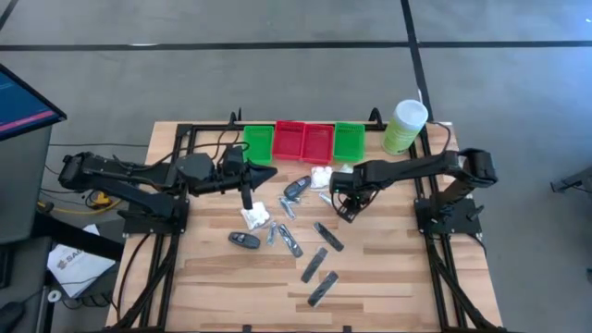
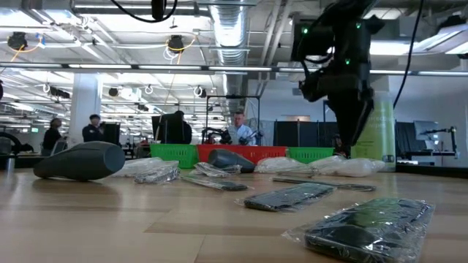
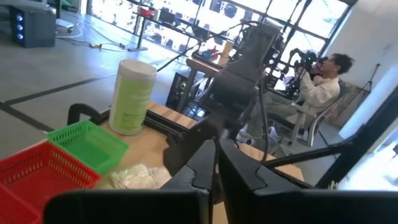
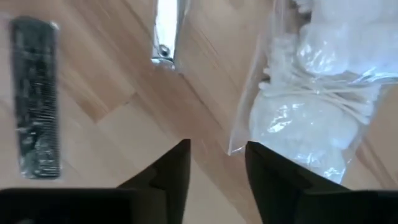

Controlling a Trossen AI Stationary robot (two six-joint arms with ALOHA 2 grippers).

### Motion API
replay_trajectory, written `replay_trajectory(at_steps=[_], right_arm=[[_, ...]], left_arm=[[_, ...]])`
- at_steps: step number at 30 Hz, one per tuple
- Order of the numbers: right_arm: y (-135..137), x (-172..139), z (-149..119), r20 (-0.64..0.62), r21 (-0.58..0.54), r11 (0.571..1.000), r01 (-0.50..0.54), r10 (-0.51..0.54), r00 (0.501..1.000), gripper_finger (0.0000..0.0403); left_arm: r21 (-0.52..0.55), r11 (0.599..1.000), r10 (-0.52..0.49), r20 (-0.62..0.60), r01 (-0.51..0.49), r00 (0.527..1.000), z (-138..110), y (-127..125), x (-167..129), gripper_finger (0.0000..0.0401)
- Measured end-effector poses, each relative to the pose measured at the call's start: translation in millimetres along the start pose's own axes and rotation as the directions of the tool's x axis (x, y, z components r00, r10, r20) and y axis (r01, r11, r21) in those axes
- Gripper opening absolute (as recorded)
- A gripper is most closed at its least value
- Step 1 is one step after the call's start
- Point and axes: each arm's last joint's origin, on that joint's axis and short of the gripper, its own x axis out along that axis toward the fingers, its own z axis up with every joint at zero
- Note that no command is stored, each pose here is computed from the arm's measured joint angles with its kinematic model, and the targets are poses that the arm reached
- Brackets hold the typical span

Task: Pick & Place Travel size toiletries
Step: Put the cotton pack into the left green basket

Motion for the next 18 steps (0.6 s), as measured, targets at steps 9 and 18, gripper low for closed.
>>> replay_trajectory(at_steps=[9,18], right_arm=[[5,24,7,-0.052,-0.001,1.000,0.013,-0.013,0.999,0.0181],[7,49,8,-0.140,-0.005,0.998,0.063,-0.063,0.988,0.0136]], left_arm=[[0.044,0.999,-0.026,-0.014,0.027,1.000,-1,-1,0,0.0015],[0.077,0.997,-0.014,-0.045,0.018,0.999,-4,1,0,0.0017]])
